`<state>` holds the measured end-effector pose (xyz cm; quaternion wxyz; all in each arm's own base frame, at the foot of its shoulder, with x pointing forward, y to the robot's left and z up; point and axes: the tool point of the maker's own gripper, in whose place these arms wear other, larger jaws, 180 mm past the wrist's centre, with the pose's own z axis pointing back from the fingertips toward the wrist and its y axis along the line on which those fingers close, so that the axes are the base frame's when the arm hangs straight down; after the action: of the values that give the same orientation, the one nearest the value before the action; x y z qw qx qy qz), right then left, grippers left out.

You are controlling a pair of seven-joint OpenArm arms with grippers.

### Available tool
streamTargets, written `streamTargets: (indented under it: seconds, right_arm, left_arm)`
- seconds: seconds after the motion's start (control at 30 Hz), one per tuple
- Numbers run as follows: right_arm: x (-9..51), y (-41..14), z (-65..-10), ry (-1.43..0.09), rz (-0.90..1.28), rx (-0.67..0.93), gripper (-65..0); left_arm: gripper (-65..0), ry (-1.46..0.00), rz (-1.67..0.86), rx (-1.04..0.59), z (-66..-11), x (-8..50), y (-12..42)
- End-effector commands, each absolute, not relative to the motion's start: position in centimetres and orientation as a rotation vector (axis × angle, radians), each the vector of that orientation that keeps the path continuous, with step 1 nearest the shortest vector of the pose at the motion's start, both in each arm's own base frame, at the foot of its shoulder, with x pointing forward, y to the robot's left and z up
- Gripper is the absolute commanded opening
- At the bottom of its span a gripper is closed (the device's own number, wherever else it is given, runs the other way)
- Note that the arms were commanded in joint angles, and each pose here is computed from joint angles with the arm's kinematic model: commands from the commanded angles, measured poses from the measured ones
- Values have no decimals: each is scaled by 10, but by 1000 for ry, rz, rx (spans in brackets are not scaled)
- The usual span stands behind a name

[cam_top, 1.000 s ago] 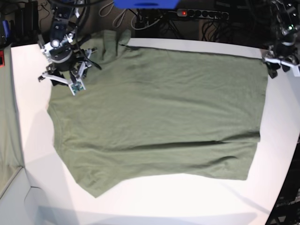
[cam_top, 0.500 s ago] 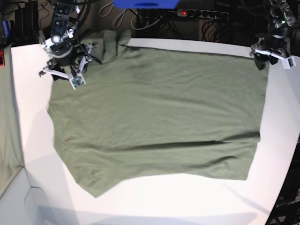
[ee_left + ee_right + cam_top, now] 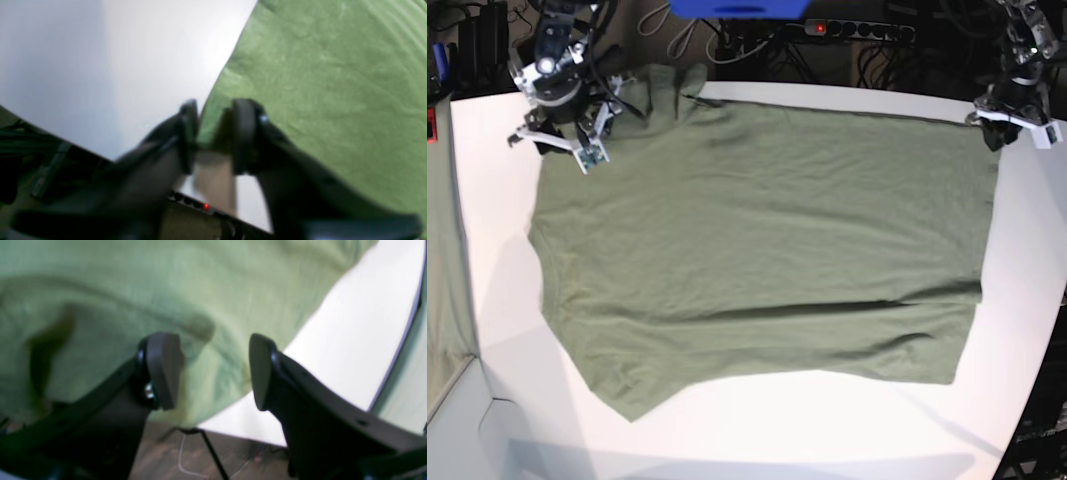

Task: Layout the t-shirt on the table in an organized manner, then fold the t-shirt properly
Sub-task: 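Move both grippers to the shirt's collar-side corners and grasp them, then lift the collar-side edge with both grippers and fold it toward the hem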

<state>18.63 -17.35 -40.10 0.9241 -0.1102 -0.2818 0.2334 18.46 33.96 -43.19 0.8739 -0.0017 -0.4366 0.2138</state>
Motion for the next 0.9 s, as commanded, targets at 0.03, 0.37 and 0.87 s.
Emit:
streamTargets:
  seconds: [0.03, 0.37, 0.87]
  right_arm:
    - [184, -170, -394, -600, 489, -215, -314]
    - [168, -196, -402, -549, 411, -251, -314]
    - [137, -188, -449, -417, 393, -161, -319]
  left_arm:
    - [-501, -870, 432, -5, -437, 180, 338]
    - [-502, -903, 420, 8, -426, 193, 347]
    - [-650, -927, 421, 5, -421, 202, 347]
